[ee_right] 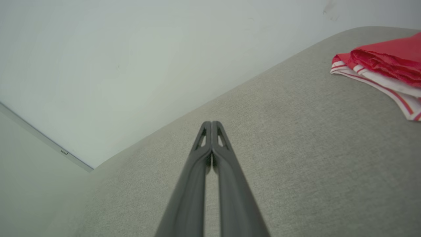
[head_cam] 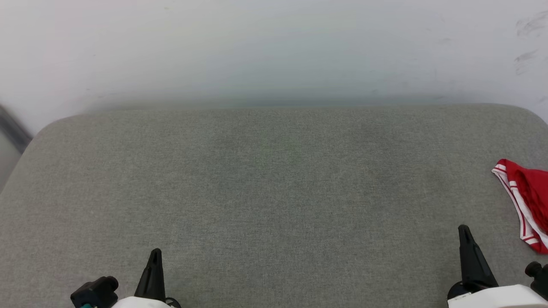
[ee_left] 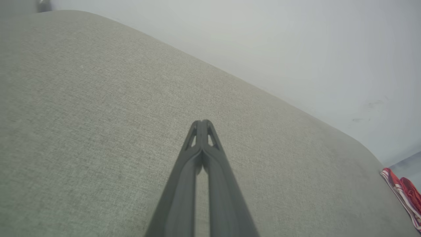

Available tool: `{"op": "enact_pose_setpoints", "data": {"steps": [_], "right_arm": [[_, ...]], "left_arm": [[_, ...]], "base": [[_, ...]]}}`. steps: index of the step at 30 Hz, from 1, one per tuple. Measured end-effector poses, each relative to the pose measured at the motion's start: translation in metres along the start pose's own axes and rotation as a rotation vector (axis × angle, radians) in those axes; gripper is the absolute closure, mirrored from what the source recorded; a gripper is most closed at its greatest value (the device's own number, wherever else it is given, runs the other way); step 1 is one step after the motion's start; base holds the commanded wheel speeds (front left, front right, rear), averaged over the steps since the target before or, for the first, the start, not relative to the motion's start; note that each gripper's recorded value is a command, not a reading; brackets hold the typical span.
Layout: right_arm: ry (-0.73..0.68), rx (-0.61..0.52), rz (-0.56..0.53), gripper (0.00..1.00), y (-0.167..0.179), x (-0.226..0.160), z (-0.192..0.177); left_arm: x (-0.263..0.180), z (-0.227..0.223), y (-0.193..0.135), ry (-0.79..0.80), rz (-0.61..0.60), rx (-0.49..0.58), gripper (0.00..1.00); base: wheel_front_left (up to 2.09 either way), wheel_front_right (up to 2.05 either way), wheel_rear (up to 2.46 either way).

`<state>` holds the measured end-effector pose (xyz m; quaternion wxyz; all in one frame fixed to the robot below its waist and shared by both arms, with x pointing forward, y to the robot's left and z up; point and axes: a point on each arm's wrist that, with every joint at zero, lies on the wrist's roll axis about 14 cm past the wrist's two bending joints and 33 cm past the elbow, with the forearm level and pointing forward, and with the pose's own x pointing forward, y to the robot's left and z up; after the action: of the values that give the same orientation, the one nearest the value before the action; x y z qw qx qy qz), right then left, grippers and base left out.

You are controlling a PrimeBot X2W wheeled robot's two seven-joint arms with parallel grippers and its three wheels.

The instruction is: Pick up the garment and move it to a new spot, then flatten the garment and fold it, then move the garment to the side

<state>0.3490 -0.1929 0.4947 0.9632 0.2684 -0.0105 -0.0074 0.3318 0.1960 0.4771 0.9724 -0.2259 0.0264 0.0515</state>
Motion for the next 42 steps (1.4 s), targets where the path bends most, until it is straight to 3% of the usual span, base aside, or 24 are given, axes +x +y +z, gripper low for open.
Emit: {"op": "enact_pose_setpoints", "data": {"steps": [42], "right_arm": [[0.029, 0.54, -0.046, 1.0, -0.005, 0.02, 0.001]], "left_arm": [[0.027, 0.006, -0.002, 0.05, -0.011, -0.586, 1.0]], "base": [[0.0, 0.0, 0.0]]}}
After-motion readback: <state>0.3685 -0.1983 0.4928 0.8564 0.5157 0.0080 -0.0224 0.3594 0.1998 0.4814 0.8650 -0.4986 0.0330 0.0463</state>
